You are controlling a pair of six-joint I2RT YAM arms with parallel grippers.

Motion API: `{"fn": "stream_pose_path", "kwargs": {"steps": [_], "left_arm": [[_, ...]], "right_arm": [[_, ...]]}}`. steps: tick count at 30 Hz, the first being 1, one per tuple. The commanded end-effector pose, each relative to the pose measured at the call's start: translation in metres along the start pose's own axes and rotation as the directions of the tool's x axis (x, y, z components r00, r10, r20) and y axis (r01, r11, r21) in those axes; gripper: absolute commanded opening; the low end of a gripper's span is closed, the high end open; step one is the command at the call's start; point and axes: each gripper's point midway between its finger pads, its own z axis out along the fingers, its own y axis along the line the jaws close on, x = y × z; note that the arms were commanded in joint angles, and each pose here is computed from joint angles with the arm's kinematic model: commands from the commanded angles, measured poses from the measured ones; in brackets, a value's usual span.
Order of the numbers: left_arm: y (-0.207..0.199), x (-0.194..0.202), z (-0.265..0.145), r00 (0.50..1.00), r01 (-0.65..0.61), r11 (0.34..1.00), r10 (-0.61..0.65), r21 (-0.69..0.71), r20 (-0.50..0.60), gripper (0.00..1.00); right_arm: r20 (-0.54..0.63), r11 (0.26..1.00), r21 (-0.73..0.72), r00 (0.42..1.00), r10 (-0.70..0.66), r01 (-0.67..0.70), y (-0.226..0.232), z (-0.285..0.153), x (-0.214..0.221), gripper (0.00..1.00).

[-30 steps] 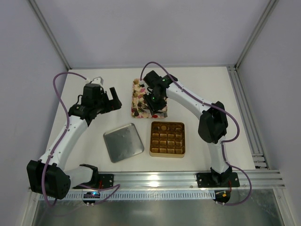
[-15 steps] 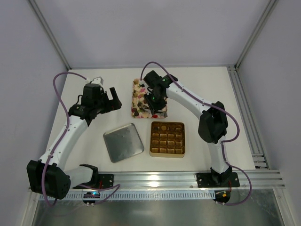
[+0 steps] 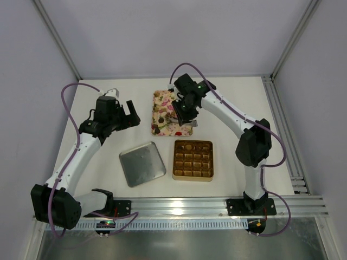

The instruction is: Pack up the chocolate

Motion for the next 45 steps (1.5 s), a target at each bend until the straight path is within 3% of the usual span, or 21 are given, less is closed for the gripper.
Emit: {"fn": "stream_pose_path", "kwargs": {"steps": [1,19,33,45], "left_arm": [[-0.005,-0.014,-0.006,0.999,-0.016,1.0,0.016,0.012,0.039,1.0],[-0.004,-0.013,-0.005,0.999,-0.018,1.0,0.017,0.012,0.035,1.0],[-0.008,-0.012,-0.005,1.0,-0.012,1.0,0.011,0.028,0.028,1.0],[-0.008,-0.011,-0.004,1.0,-0.012,0.999,0.011,0.03,0.024,1.0]], "right_arm": [[0.074,1.0,-0.023,0.997,0.012,-0.011,0.003,-0.028,-0.008,0.33],[0.131,0.997,-0.027,0.989,0.076,-0.073,-0.014,-0.072,0.016,0.33],[0.161,0.984,0.032,0.973,0.167,-0.175,-0.041,-0.122,0.099,0.33],[0.113,0.971,0.058,0.968,0.224,-0.232,-0.046,-0.119,0.161,0.33]]}}
